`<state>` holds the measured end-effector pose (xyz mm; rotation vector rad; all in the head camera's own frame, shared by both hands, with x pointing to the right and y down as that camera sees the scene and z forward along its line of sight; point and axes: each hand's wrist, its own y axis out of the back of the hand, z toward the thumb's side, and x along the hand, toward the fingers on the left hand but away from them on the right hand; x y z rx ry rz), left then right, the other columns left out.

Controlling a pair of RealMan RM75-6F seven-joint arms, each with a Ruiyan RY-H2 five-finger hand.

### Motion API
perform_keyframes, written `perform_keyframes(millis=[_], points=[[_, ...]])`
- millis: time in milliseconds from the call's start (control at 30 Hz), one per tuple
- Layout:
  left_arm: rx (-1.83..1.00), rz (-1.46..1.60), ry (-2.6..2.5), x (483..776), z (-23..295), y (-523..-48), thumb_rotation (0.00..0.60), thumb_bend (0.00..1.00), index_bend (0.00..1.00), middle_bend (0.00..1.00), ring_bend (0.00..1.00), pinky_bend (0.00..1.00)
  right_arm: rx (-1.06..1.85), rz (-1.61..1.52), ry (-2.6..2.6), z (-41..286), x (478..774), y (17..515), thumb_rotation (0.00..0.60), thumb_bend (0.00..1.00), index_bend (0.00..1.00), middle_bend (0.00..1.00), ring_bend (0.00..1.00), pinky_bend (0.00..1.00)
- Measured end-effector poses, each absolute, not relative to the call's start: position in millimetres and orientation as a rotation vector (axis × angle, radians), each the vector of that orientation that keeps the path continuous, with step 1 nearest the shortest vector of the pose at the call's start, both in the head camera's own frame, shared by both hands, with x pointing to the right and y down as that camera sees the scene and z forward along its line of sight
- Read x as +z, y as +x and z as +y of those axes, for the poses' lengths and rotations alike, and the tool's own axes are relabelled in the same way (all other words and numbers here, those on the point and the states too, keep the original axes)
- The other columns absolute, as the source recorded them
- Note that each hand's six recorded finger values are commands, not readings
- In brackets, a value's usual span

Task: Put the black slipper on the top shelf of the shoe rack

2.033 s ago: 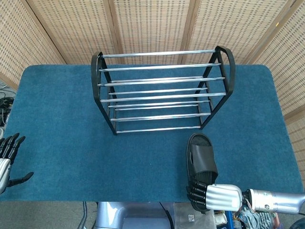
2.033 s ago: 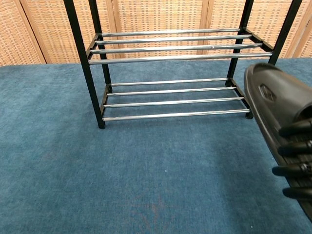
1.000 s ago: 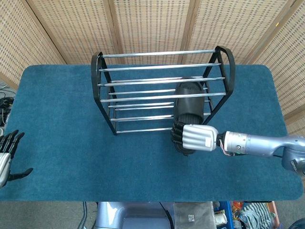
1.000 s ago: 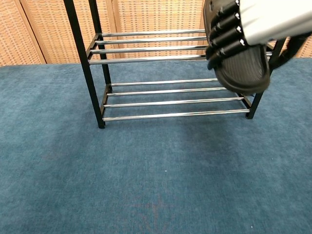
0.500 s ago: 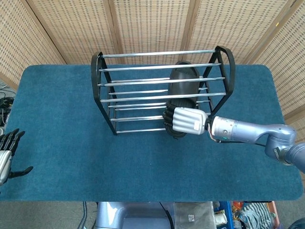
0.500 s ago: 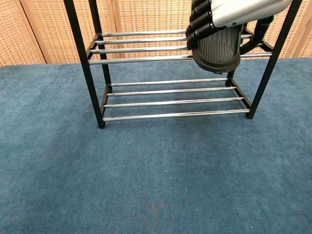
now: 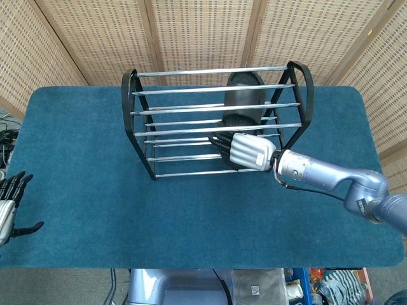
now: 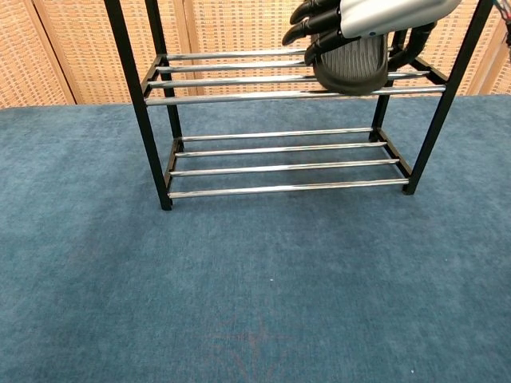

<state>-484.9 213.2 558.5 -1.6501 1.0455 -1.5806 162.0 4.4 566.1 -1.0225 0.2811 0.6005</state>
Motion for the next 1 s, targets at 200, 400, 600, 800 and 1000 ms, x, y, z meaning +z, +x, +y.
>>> perform_keyframes(millis=[200, 400, 600, 800, 1000], points=[[-1.574, 1.044, -1.653, 558, 214, -484, 0.6, 0.13, 0.0, 0.0, 0.0, 0.0, 0.65, 0.271, -1.002, 12, 566, 163, 0.6, 0.0, 0.07, 0.0, 0.0, 0.03], [-1.568, 1.046, -1.654, 556, 215, -483, 0.6, 0.13, 0.0, 0.0, 0.0, 0.0, 0.645, 0.269, -0.993, 23, 561, 165, 0.6, 0.0, 0.07, 0.0, 0.0, 0.03], [-1.563, 1.047, -1.655, 555, 215, -483, 0.6, 0.13, 0.0, 0.0, 0.0, 0.0, 0.612, 0.233, -1.001, 41, 549, 170, 0.6, 0.0, 0.07, 0.0, 0.0, 0.03], [-1.548, 1.049, -1.657, 553, 216, -482, 0.6, 0.13, 0.0, 0.0, 0.0, 0.0, 0.571, 0.153, -1.023, 67, 533, 189, 0.6, 0.0, 0.07, 0.0, 0.0, 0.03], [-1.524, 1.05, -1.656, 550, 218, -479, 0.6, 0.13, 0.0, 0.0, 0.0, 0.0, 0.591, 0.01, -1.109, 96, 521, 228, 0.6, 0.0, 0.06, 0.0, 0.0, 0.01]])
